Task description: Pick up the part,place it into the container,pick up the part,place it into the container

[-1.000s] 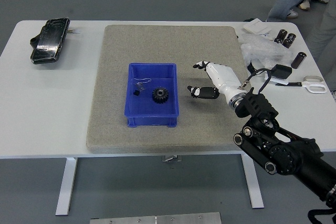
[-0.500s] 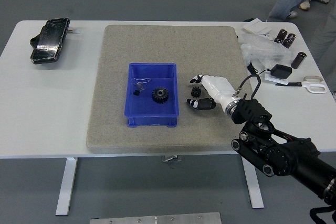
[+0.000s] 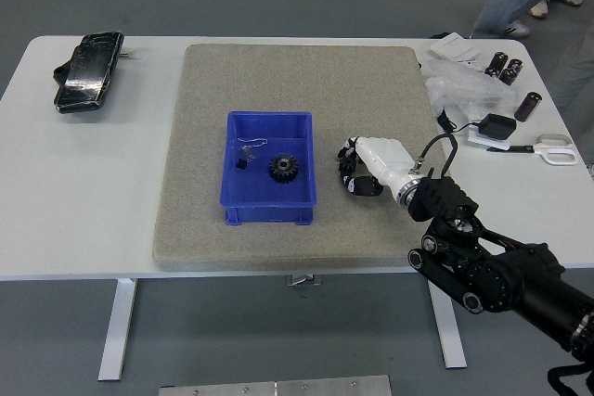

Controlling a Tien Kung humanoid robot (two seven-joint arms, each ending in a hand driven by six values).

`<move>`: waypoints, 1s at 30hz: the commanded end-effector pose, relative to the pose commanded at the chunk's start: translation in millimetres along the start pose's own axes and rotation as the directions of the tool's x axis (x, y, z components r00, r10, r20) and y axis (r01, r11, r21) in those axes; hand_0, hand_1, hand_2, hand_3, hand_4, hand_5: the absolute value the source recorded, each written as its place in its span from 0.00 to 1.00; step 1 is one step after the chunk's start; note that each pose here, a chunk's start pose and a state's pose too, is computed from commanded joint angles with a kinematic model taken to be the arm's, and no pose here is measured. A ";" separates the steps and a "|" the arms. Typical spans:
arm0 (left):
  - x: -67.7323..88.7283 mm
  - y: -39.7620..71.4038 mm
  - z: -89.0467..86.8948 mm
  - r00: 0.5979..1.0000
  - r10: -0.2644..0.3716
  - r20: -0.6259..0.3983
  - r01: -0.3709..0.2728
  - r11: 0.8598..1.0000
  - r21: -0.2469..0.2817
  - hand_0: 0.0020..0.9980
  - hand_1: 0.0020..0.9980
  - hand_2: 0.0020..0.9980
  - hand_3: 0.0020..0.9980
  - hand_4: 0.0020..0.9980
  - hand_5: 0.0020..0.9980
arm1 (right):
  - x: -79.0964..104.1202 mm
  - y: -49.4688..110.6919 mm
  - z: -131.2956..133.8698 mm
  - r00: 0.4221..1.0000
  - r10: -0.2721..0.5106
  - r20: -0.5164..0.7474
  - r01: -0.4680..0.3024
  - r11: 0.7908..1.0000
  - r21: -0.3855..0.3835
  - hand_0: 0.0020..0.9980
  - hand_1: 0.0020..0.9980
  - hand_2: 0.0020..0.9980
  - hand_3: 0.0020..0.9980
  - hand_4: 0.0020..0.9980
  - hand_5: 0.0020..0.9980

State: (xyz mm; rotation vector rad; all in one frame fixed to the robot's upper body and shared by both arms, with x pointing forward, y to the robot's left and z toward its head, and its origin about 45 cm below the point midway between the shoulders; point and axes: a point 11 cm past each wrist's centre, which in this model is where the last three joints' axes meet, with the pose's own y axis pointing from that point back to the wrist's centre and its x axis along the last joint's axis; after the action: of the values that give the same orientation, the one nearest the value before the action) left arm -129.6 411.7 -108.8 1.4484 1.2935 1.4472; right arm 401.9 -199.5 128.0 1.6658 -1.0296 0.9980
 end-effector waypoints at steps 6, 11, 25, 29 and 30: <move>0.5 0.0 0.0 1.000 0.001 -0.002 -0.001 1.000 -0.001 0.67 0.67 0.64 0.63 0.72 0.22 | 1.5 0.1 1.9 1.000 0.009 -0.018 -0.009 1.000 -0.001 0.56 0.47 0.47 0.52 0.32 0.00; 0.2 0.0 -0.2 1.000 0.001 -0.003 -0.001 1.000 -0.001 0.67 0.67 0.64 0.63 0.72 0.22 | 10.4 -1.2 -0.1 0.999 0.039 -0.034 -0.039 0.999 0.012 0.56 0.47 0.47 0.52 0.32 0.00; 0.9 0.1 -1.3 1.000 0.001 0.001 -0.001 1.000 0.004 0.67 0.67 0.64 0.62 0.72 0.22 | 48.4 5.5 -87.9 0.985 0.169 0.033 -0.172 0.959 0.225 0.59 0.48 0.48 0.53 0.33 0.00; 2.0 0.1 0.0 1.000 0.003 0.002 -0.003 1.000 0.002 0.67 0.67 0.64 0.62 0.72 0.22 | 30.0 9.4 -111.5 0.994 0.104 0.036 -0.110 0.956 0.274 0.59 0.48 0.48 0.53 0.33 0.00; 2.2 0.1 0.4 1.000 0.003 0.002 -0.003 1.000 0.002 0.67 0.67 0.64 0.62 0.72 0.22 | 25.2 9.7 -114.4 0.996 0.085 0.032 -0.090 0.956 0.278 0.69 0.62 0.62 0.65 0.47 0.09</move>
State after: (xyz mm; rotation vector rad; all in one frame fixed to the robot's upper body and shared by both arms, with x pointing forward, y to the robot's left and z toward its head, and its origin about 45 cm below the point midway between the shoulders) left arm -129.4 413.8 -108.2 1.4540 1.2922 1.4463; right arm 381.9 -97.9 183.7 1.8740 -1.0192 1.2331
